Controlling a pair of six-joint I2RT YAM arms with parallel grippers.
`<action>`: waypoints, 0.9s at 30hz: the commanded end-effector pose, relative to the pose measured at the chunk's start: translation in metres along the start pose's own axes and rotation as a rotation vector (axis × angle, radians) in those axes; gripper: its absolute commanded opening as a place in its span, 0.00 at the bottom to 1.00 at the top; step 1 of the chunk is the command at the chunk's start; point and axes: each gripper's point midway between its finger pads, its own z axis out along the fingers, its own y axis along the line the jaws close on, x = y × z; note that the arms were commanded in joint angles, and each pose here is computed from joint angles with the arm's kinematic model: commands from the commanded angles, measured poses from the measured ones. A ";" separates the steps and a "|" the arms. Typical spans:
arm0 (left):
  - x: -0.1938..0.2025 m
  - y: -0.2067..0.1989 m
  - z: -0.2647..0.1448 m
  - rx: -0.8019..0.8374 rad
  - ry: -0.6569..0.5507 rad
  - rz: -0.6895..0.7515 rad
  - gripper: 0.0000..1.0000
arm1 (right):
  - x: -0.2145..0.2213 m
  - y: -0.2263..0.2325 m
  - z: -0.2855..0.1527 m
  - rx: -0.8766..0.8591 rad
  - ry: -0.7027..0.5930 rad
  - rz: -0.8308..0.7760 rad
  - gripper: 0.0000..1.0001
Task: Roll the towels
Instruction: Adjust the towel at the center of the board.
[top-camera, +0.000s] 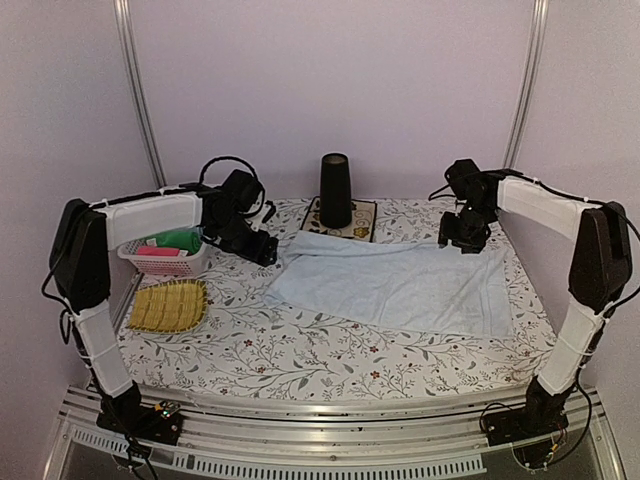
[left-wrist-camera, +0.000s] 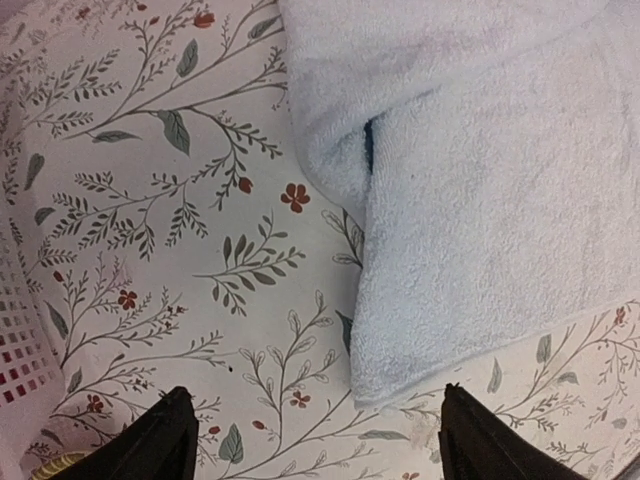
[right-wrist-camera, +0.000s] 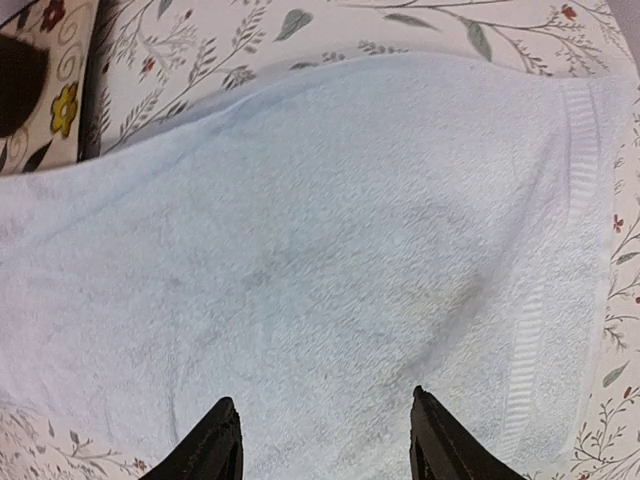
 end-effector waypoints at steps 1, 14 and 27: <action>0.045 -0.023 -0.010 0.109 0.051 -0.008 0.84 | 0.069 0.021 -0.012 -0.067 0.112 -0.193 0.58; 0.104 -0.032 0.030 0.055 0.084 0.043 0.68 | 0.122 -0.006 -0.028 -0.055 0.161 -0.254 0.59; 0.098 -0.042 0.052 0.173 0.070 -0.110 0.58 | 0.153 -0.027 -0.013 0.004 0.238 -0.267 0.59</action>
